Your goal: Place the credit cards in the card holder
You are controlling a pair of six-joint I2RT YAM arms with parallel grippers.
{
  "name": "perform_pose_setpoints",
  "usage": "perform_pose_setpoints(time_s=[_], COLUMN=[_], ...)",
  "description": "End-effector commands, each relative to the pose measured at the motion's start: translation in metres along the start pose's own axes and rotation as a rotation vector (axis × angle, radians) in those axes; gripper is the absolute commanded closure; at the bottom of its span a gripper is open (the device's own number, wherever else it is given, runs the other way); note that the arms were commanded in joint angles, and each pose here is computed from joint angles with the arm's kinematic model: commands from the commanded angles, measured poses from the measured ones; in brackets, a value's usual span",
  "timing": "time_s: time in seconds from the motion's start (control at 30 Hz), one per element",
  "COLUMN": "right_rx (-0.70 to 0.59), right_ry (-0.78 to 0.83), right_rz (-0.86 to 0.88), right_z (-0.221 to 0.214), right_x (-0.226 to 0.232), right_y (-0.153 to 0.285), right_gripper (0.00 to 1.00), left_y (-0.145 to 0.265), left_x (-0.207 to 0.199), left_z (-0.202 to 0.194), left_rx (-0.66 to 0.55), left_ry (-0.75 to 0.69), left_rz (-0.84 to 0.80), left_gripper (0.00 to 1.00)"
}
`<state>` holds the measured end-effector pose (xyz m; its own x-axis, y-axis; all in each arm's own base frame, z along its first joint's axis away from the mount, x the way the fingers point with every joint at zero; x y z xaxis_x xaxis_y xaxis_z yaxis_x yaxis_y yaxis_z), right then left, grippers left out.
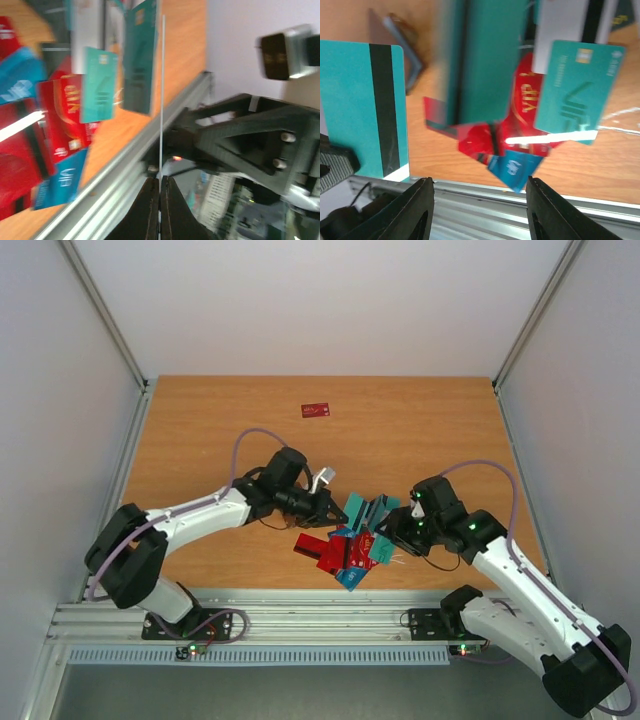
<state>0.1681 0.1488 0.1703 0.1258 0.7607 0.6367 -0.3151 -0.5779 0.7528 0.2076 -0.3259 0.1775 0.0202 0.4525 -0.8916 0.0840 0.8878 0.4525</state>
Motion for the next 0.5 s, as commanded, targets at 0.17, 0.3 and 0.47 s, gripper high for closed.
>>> perform_pose_setpoints(time_s=[0.17, 0.3, 0.47], right_rx=[0.054, 0.041, -0.009], right_ry=[0.004, 0.060, 0.106], right_rz=[-0.132, 0.086, 0.285], right_z=[-0.002, 0.006, 0.024], right_x=[-0.022, 0.018, 0.062], right_y=[-0.012, -0.011, 0.002], right_gripper=[0.48, 0.35, 0.21], left_y=[0.013, 0.022, 0.043], left_x=[0.041, 0.011, -0.031], left_z=[0.010, 0.009, 0.012], left_rx=[-0.070, -0.106, -0.190], left_ry=[-0.036, -0.081, -0.025], left_rz=[0.404, 0.301, 0.060], left_gripper=[1.00, 1.00, 1.00])
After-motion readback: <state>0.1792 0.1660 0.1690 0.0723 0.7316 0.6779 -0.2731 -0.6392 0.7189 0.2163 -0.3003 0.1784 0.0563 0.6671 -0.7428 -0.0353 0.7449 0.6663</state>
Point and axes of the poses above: each gripper's point midway between its finger pads, its own y axis back along the fingers, its own x axis along the line the jaws close on, z = x × y, the point moved 3 cm from there along y, back along the fingers, and after that the axes turned 6 degrees about y, right-handed, at the moved point
